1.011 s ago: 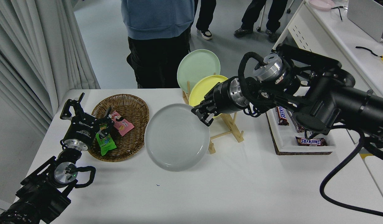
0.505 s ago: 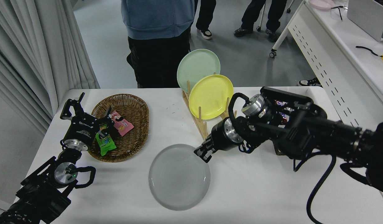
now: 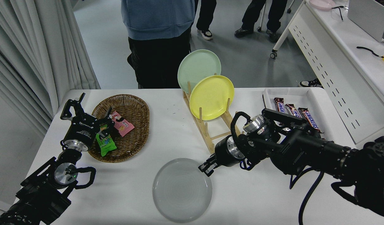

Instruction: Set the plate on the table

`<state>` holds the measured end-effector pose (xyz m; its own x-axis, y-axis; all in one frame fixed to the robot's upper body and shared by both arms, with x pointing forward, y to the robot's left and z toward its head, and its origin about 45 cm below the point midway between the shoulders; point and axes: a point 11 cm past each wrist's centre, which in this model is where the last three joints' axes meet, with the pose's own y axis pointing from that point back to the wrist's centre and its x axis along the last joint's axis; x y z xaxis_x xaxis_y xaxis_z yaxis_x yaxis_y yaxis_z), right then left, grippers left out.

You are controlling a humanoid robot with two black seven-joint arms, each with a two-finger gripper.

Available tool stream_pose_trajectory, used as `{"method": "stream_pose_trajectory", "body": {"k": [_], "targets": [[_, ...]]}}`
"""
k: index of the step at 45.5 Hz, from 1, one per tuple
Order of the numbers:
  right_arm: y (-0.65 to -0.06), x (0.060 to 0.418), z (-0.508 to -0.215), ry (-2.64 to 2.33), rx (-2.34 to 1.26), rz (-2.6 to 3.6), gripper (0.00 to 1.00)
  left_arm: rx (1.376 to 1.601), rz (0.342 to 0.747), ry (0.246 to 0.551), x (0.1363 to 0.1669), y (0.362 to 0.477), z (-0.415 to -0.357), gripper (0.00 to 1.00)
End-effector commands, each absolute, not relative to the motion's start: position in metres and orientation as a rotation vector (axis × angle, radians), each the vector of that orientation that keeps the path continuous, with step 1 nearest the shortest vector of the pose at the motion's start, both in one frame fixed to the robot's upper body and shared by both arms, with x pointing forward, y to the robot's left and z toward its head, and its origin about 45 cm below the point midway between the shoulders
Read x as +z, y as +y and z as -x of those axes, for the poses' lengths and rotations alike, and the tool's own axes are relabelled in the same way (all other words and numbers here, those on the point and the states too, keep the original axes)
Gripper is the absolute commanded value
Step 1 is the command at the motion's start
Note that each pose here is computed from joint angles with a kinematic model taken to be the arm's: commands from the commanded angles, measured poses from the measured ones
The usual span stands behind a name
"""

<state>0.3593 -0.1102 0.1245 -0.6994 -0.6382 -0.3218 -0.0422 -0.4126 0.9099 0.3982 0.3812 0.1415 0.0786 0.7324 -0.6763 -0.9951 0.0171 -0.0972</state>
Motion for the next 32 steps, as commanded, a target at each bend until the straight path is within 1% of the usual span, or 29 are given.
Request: {"method": "stream_pose_trajectory", "body": {"k": [1,2,5,13,22,26,29,32], "targets": [[-0.122,0.117,-0.362,-1.451,-2.21,-0.89,0.0,1.438,0.647,0.513,0.1414,0.381,-0.3981,1.0],[-0.122,0.117,-0.363,-1.452,-2.208,-0.893,0.0,1.438,0.648,0.512,0.142,0.381,-0.3986,1.0],[-0.124,0.119,-0.365,-1.459,-2.21,-0.896,0.0,1.438,0.646,0.513,0.1412,0.381,-0.3981,1.0],[-0.13,0.119,-0.367,-1.477,-2.208,-0.896,0.0,1.436,0.647,0.513,0.1415,0.381,-0.3982,1.0],[-0.132,0.12,-0.369,-1.482,-2.221,-0.897,0.0,1.438,0.646,0.513,0.1412,0.381,-0.3981,1.0],[-0.131,0.121,-0.37,-1.482,-2.223,-0.9,0.0,1.437,0.648,0.513,0.1417,0.381,-0.3983,1.0],[-0.134,0.12,-0.371,-1.492,-2.227,-0.893,0.0,1.438,0.646,0.513,0.1412,0.381,-0.3981,1.0],[-0.136,0.119,-0.374,-1.505,-2.234,-0.886,0.0,1.435,0.648,0.512,0.1422,0.381,-0.3988,1.0]]}}
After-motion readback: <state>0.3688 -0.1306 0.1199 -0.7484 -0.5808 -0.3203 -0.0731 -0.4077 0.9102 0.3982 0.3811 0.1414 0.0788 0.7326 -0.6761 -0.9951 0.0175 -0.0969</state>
